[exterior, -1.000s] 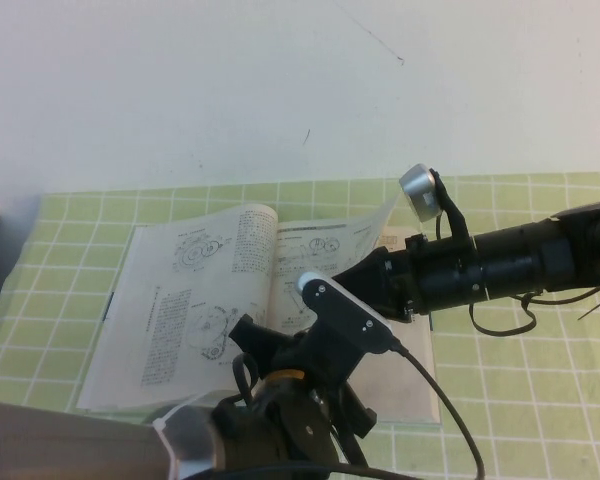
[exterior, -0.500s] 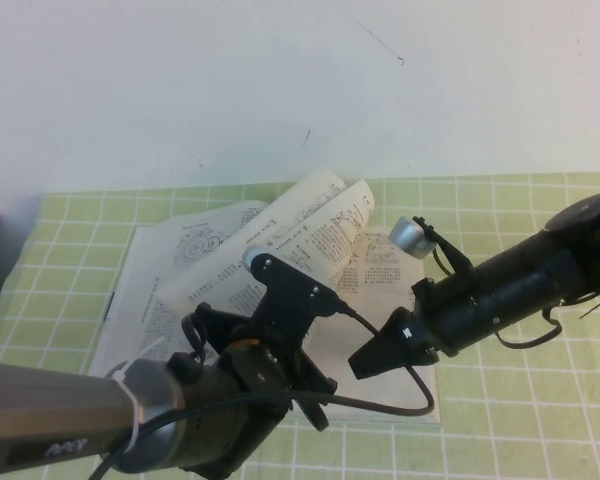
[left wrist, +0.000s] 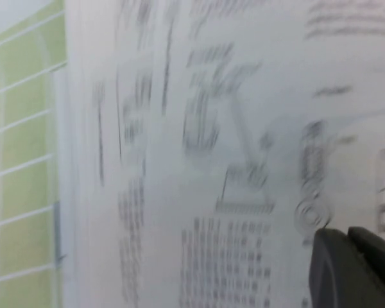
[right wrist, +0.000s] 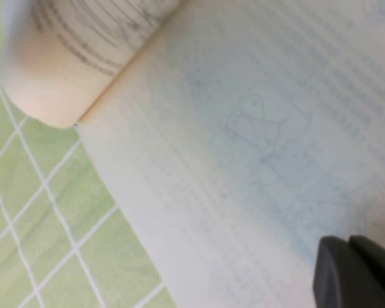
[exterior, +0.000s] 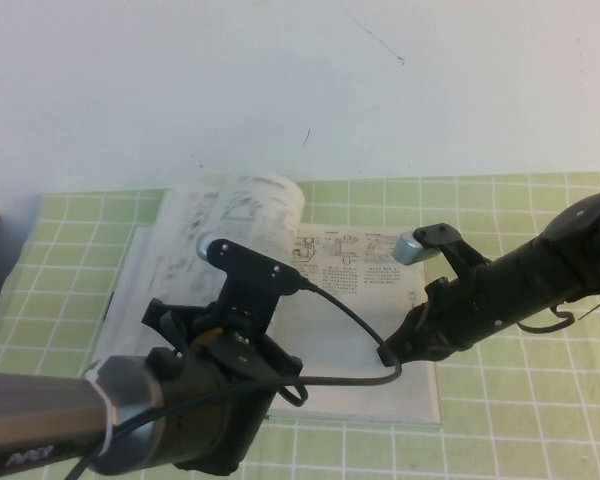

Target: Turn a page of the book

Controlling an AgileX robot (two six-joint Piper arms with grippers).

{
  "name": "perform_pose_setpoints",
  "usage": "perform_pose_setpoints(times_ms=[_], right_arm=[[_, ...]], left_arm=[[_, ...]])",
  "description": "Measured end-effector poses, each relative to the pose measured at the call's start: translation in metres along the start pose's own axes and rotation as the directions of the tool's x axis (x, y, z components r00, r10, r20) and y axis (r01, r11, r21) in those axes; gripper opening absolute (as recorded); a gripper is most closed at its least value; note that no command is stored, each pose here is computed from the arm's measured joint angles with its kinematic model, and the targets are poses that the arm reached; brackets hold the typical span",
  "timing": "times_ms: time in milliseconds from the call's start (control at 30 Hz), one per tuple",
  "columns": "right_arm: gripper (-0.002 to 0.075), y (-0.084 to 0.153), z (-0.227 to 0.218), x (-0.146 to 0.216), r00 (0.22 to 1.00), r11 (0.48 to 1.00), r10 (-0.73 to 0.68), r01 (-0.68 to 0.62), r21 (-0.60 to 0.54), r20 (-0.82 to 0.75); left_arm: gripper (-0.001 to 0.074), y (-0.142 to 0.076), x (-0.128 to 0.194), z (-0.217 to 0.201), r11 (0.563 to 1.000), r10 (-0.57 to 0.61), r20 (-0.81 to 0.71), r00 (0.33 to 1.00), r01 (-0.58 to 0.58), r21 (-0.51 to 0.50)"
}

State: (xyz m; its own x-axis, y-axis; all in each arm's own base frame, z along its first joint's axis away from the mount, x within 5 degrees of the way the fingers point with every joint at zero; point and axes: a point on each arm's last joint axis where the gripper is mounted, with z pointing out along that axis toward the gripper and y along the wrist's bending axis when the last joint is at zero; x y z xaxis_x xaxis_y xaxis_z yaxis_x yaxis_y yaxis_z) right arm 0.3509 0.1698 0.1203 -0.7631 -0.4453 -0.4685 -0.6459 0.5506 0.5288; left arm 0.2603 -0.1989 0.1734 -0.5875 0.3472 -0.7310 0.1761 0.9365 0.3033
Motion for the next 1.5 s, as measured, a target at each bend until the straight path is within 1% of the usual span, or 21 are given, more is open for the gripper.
perform_pose_setpoints(times_ms=[100,200,300,400,467,533,600,700,800,867,933,967,1033,1100,1200,1233,1267,1300,1367,1433,1500], right_arm=[[-0.0001,-0.001,0.001,0.001,1.0,1.0,0.0,0.0,0.004,-0.005],[-0.0001,-0.003,0.002,0.002,1.0,1.0,0.001,-0.001,0.018,-0.01],[-0.0001,-0.002,-0.002,0.001,1.0,0.999,-0.003,0.004,0.043,-0.017],[-0.0001,0.002,-0.014,-0.004,0.997,0.991,-0.074,0.077,0.109,-0.029],[-0.0001,0.008,-0.027,-0.01,0.993,0.982,-0.117,0.119,0.15,-0.019],[-0.0001,0.02,-0.046,-0.017,0.987,0.968,-0.16,0.158,0.193,-0.001],[-0.0001,0.033,-0.066,-0.024,0.98,0.952,-0.198,0.189,0.242,0.014],[-0.0001,0.053,-0.097,-0.028,0.965,0.915,-0.261,0.244,0.323,0.01],[-0.0001,0.072,-0.129,-0.027,0.955,0.868,-0.297,0.278,0.413,-0.018],[-0.0001,0.087,-0.153,-0.022,0.953,0.831,-0.3,0.285,0.477,-0.045],[-0.0001,0.099,-0.177,-0.014,0.956,0.785,-0.281,0.279,0.554,-0.084],[-0.0001,0.103,-0.187,-0.01,0.959,0.759,-0.261,0.272,0.592,-0.107],[-0.0001,0.115,-0.212,0.001,0.965,0.692,-0.23,0.255,0.675,-0.128],[-0.0001,0.127,-0.232,0.01,0.97,0.638,-0.214,0.228,0.736,-0.115],[-0.0001,0.15,-0.26,0.029,0.973,0.577,-0.225,0.178,0.797,-0.055],[-0.0001,0.156,-0.266,0.034,0.973,0.569,-0.23,0.159,0.807,-0.029],[-0.0001,0.164,-0.272,0.042,0.971,0.559,-0.238,0.139,0.817,-0.002],[-0.0001,0.171,-0.278,0.051,0.969,0.552,-0.245,0.118,0.826,0.026],[-0.0001,0.181,-0.284,0.069,0.966,0.539,-0.251,0.083,0.838,0.066],[-0.0001,0.189,-0.289,0.088,0.96,0.53,-0.26,0.051,0.846,0.105],[-0.0001,0.192,-0.287,0.107,0.959,0.526,-0.258,0.037,0.85,0.118]], left_arm=[[-0.0003,0.006,-0.001,-0.004,0.999,0.008,-0.021,1.0,-0.008,-0.038],[-0.0003,0.009,-0.002,-0.007,0.999,0.023,-0.022,0.999,-0.024,-0.041],[-0.0003,0.011,-0.008,-0.014,1.0,0.007,-0.001,1.0,-0.007,-0.02],[-0.0003,0.018,-0.021,-0.032,0.998,-0.053,0.056,0.997,0.051,0.038],[-0.0003,0.022,-0.031,-0.047,0.989,-0.108,0.098,0.989,0.096,0.113],[-0.0003,0.024,-0.041,-0.063,0.968,-0.166,0.134,0.977,0.136,0.209],[-0.0003,0.024,-0.05,-0.081,0.924,-0.226,0.162,0.96,0.159,0.348],[-0.0003,0.02,-0.059,-0.107,0.825,-0.285,0.183,0.941,0.144,0.547],[-0.0003,0.015,-0.065,-0.133,0.697,-0.305,0.2,0.931,0.075,0.713],[-0.0003,0.013,-0.066,-0.148,0.61,-0.316,0.198,0.928,0.039,0.792],[-0.0003,0.011,-0.066,-0.158,0.535,-0.331,0.171,0.928,0.035,0.844],[-0.0003,0.011,-0.065,-0.162,0.506,-0.325,0.161,0.932,0.028,0.862],[-0.0003,0.01,-0.062,-0.166,0.479,-0.3,0.135,0.945,0.027,0.878],[-0.0003,0.01,-0.057,-0.166,0.493,-0.24,0.13,0.962,0.006,0.87],[-0.0003,0.013,-0.049,-0.158,0.563,-0.118,0.143,0.983,-0.053,0.825],[-0.0003,0.016,-0.046,-0.155,0.583,-0.108,0.113,0.988,-0.029,0.812],[-0.0003,0.021,-0.044,-0.149,0.623,-0.071,0.106,0.992,-0.038,0.782],[-0.0003,0.027,-0.043,-0.145,0.649,-0.076,0.067,0.995,-0.002,0.761],[-0.0003,0.044,-0.04,-0.133,0.723,-0.063,0.01,0.998,0.039,0.69],[-0.0003,0.063,-0.038,-0.129,0.786,-0.061,-0.011,0.998,0.055,0.616],[-0.0003,0.079,-0.037,-0.131,0.829,-0.06,0.001,0.998,0.049,0.557]])
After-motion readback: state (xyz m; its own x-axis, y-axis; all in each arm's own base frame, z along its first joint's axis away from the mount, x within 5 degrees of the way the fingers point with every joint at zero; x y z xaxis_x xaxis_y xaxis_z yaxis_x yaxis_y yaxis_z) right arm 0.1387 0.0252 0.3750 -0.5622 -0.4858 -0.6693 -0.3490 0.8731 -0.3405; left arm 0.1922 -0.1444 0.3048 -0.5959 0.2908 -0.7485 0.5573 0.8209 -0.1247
